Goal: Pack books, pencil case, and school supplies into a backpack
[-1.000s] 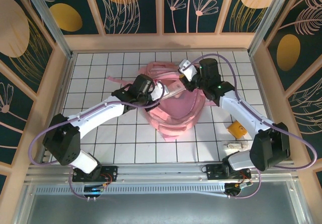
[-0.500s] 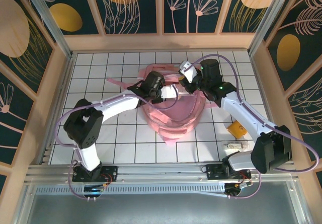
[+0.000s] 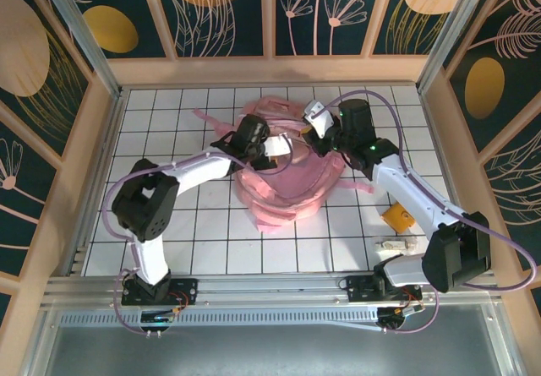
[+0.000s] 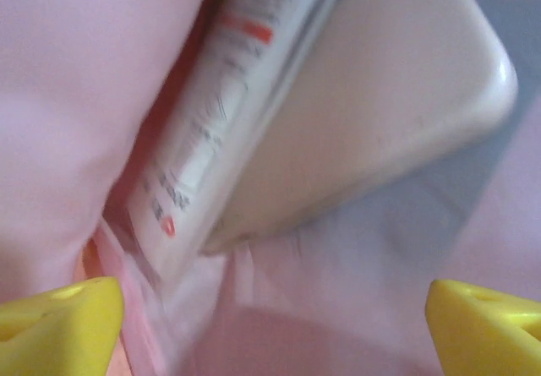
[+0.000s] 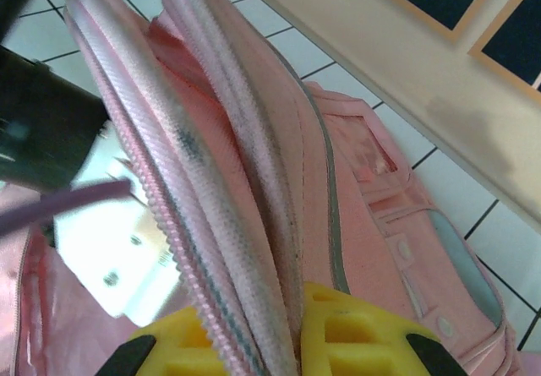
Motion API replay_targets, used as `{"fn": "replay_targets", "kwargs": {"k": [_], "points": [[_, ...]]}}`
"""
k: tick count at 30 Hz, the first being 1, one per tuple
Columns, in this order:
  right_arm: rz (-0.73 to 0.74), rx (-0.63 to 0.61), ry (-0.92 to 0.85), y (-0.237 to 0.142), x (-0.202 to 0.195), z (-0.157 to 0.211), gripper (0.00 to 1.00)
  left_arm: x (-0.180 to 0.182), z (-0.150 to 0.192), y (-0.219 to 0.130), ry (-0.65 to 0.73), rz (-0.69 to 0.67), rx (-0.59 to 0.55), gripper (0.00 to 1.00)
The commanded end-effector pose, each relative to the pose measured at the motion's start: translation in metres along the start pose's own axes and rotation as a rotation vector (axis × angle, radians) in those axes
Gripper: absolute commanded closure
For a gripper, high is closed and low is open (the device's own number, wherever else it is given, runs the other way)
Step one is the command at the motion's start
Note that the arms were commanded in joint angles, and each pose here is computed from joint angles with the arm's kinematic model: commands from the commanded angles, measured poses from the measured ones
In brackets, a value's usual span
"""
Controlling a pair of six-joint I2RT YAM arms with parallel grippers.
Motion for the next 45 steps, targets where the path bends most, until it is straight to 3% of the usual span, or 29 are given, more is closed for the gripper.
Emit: {"fn": "replay_targets", "kwargs": {"k": [1, 6, 9, 13, 17, 21, 24, 27, 29, 31, 34, 37, 40, 42, 45], "points": [[-0.094, -0.167, -0.063, -0.021, 0.019, -0.033, 1.00, 0.021, -0.020, -0.059, -0.025, -0.094, -0.176, 0.08], [-0.082, -0.147, -0.152, -0.019, 0.016, -0.023, 1.00, 0.000, -0.024, -0.130, -0.067, -0.134, -0.369, 0.07], [-0.087, -0.108, -0.249, -0.016, 0.018, -0.013, 1.00, -0.006, -0.023, -0.160, -0.119, -0.181, -0.429, 0.07], [-0.072, -0.076, -0.337, -0.011, 0.017, 0.003, 1.00, -0.009, -0.016, -0.183, -0.205, -0.204, -0.497, 0.07], [-0.139, -0.084, -0.578, -0.015, 0.034, 0.032, 1.00, 0.008, 0.012, -0.189, -0.352, -0.331, -0.488, 0.11], [-0.087, -0.050, -0.759, -0.016, 0.033, 0.054, 0.86, 0.019, 0.043, -0.163, -0.401, -0.292, -0.343, 0.10], [-0.122, -0.025, -0.750, -0.020, 0.036, 0.053, 0.58, 0.047, 0.086, -0.150, -0.736, -0.227, -0.320, 0.09], [-0.232, 0.062, -0.742, -0.026, 0.049, 0.061, 0.46, 0.049, 0.108, -0.142, -0.882, -0.193, -0.298, 0.10], [-0.283, 0.099, -0.726, -0.030, 0.059, 0.064, 0.43, 0.037, 0.108, -0.131, -0.886, -0.105, -0.299, 0.11], [-0.348, 0.120, -0.672, -0.039, 0.069, 0.058, 0.38, 0.027, 0.112, -0.115, -0.902, -0.027, -0.277, 0.19], [-0.447, 0.158, -0.572, -0.053, 0.089, 0.047, 0.35, 0.003, 0.117, -0.096, -0.828, 0.095, -0.260, 0.22], [-0.542, 0.158, -0.472, -0.064, 0.104, 0.041, 0.33, 0.001, 0.126, -0.080, -0.818, 0.084, -0.223, 0.25], [-0.582, 0.105, -0.386, -0.067, 0.112, 0.031, 0.33, -0.005, 0.122, -0.071, -0.681, 0.139, -0.291, 0.32], [-0.518, 0.015, -0.287, -0.059, 0.112, 0.012, 0.32, -0.011, 0.120, -0.066, -0.600, 0.179, -0.328, 0.33], [-0.264, -0.217, 0.049, -0.041, 0.097, -0.028, 0.32, -0.026, 0.122, -0.061, -0.396, 0.242, -0.340, 0.35]]}}
Point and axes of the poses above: each hand's point on the last joint's axis, 136 mm out from that joint toward the fingers, its own y axis out along the fingers, its own x axis along the line the jaws close on, z = x × y, the point moved 7 cm from there along -y, back along the fingers, and after that the axes turned 14 degrees about y, right-handed, at the moved point
